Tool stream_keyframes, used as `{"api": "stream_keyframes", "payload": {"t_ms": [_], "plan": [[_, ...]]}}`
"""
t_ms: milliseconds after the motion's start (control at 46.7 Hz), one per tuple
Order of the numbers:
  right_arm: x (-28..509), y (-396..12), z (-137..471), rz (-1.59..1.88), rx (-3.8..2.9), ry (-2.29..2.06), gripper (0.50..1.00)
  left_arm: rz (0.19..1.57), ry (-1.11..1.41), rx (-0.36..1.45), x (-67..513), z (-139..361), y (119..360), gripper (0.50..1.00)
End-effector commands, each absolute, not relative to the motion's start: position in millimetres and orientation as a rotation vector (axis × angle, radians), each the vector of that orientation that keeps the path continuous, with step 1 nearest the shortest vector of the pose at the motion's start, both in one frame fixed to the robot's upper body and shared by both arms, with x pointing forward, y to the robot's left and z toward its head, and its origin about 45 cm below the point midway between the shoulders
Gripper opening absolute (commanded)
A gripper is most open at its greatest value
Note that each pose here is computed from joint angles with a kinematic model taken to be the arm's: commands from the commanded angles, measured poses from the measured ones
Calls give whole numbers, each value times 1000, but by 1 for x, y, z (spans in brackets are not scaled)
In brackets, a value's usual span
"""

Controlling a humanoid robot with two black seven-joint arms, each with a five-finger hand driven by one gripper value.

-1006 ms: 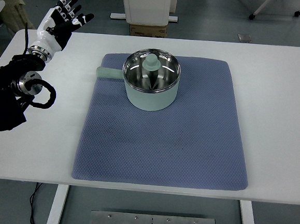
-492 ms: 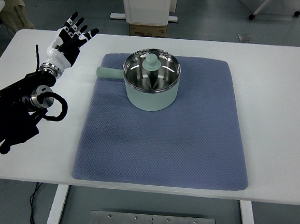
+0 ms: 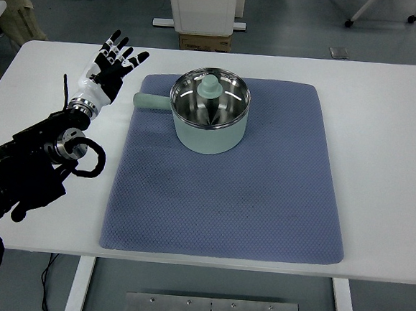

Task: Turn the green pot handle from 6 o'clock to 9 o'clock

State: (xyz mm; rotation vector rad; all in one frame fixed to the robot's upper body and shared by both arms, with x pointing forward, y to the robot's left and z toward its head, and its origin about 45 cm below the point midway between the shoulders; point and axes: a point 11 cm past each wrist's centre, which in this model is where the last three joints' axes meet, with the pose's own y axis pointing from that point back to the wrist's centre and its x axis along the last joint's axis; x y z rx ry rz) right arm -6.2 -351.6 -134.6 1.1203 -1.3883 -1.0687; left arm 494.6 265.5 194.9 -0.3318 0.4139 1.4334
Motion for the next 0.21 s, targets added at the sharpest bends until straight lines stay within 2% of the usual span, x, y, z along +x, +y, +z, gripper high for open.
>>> {"api": "stream_keyframes", "payload": {"t_ms": [0, 193], "plan": [[-6, -352, -135, -1068, 1120, -1387, 1000, 1435, 416, -335, 495, 195, 266, 1000], [-6, -352, -135, -1071, 1118, -1389, 1000, 1434, 417, -339, 495, 196, 265, 1000]]}}
